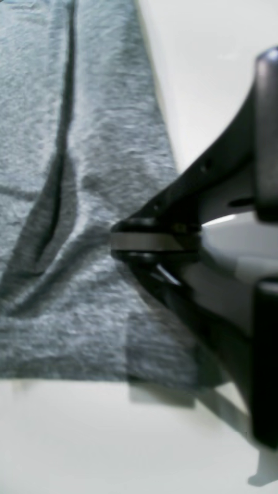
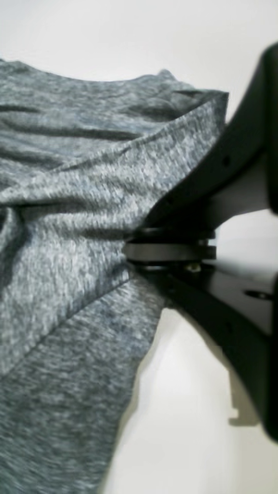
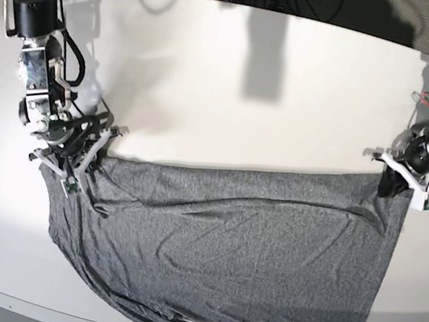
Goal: Fold the T-shirt properly
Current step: 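Drag the shirt back toward the robot with both grippers, flattening it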
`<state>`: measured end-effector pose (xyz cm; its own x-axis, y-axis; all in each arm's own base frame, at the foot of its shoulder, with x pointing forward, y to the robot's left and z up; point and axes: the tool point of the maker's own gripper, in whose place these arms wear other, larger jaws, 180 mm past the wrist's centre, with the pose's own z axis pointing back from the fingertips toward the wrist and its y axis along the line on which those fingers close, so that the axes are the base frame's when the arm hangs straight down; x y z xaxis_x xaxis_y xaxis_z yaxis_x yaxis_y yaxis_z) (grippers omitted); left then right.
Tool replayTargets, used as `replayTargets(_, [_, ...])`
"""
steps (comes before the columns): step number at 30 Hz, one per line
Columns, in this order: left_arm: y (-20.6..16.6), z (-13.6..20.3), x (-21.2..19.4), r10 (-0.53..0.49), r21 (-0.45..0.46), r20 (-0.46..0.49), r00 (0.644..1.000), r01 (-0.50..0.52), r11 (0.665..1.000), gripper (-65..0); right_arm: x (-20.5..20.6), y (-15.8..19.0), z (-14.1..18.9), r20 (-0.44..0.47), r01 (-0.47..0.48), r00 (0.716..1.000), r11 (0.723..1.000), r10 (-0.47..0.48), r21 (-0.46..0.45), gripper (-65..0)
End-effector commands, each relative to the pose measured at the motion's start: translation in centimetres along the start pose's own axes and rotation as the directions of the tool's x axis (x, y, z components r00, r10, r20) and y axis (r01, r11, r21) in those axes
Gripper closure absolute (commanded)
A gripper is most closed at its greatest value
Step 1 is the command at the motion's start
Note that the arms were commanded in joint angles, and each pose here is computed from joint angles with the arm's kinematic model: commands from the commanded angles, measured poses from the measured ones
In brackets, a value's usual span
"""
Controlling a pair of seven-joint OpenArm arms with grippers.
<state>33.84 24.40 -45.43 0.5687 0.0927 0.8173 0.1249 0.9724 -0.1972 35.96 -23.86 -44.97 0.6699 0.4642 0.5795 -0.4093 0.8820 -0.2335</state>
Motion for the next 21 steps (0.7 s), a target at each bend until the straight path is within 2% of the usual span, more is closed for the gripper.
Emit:
replayTargets(1, [1.7, 1.0, -2.2, -0.038, 0.041, -0.111, 0.993, 0.043, 0.998, 0.0, -2.8, -0.1, 0.6, -0.096, -0.029, 0.995, 1.000, 0.029, 0.003, 0.0])
replayTargets(6, [1.7, 2.6, -3.4, -0.070, 0.029, -0.136, 0.988, 0.075, 0.997, 0.0, -4.8, 0.8, 2.7, -0.090, -0.018, 0.996, 1.000, 0.018, 0.011, 0.0])
replayTargets(13, [0.7, 5.9, -5.2, -0.133, -0.017, -0.164, 0.977, 0.132, 0.991, 0.0, -8.0, 3.5, 5.4, -0.132, -0.037, 0.990, 0.999, 0.038, 0.007, 0.0])
replayTargets(21, [4.2, 11.6, -5.9, -0.074, 0.109, -0.132, 0.988, 0.088, 0.990, 0.0, -11.4, 5.7, 10.5, -0.133, 0.018, 0.991, 1.000, -0.017, 0.005, 0.0])
